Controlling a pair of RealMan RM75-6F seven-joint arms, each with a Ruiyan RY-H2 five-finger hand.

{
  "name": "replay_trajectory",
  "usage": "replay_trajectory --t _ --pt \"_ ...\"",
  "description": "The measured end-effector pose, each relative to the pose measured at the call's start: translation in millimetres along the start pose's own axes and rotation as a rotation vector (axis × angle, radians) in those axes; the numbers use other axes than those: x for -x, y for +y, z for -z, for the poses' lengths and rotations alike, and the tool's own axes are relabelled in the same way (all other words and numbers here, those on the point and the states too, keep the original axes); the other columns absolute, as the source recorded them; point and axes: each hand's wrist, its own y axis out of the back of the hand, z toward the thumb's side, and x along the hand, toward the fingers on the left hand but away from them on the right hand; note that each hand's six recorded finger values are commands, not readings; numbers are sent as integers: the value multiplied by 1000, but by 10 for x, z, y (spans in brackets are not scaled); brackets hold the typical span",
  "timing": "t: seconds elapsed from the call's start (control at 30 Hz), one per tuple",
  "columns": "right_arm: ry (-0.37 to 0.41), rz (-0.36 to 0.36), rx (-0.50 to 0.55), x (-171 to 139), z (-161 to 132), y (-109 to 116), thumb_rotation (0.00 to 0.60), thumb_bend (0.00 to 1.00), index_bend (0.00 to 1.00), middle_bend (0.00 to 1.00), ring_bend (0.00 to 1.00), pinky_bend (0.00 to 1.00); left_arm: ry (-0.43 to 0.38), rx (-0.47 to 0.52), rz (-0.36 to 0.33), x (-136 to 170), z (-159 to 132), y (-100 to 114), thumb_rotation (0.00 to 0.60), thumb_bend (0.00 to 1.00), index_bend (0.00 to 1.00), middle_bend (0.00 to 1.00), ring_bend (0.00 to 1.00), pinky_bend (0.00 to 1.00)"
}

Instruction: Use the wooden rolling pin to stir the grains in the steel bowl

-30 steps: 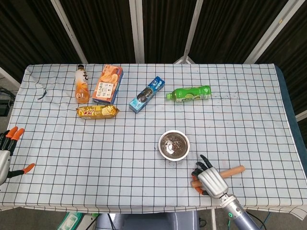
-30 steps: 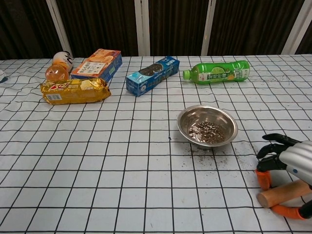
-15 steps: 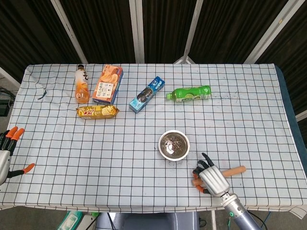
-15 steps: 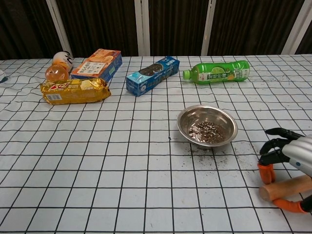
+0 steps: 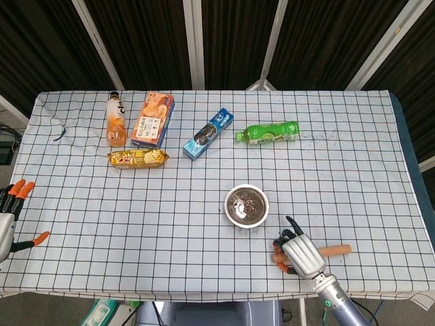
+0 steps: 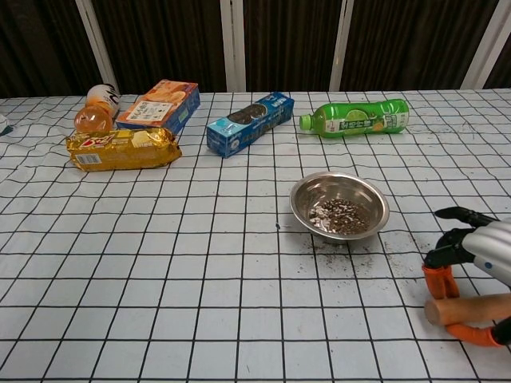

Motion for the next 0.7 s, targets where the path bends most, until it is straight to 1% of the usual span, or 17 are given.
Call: replay_trajectory --t 0.13,0.43,0.53,0.6,0.7 --pt "1 19 14 8 -16 56 600 475 812 647 393 0 -1 -1 -2 -1 -4 2 600 16 0 0 0 0" --pt "-11 52 53 22 5 176 600 475 829 660 398 0 -1 0 -2 3 -1 1 600 17 0 0 0 0" --pt "-26 62 89 30 28 214 600 475 829 660 398 0 -2 0 -3 1 -5 2 600 16 0 0 0 0" --pt "-44 70 134 37 48 245 600 476 829 660 411 0 -1 0 -3 2 -3 2 600 16 0 0 0 0" --pt "-80 85 233 55 89 313 600 475 829 661 443 0 -1 0 -3 1 -2 2 600 16 0 0 0 0"
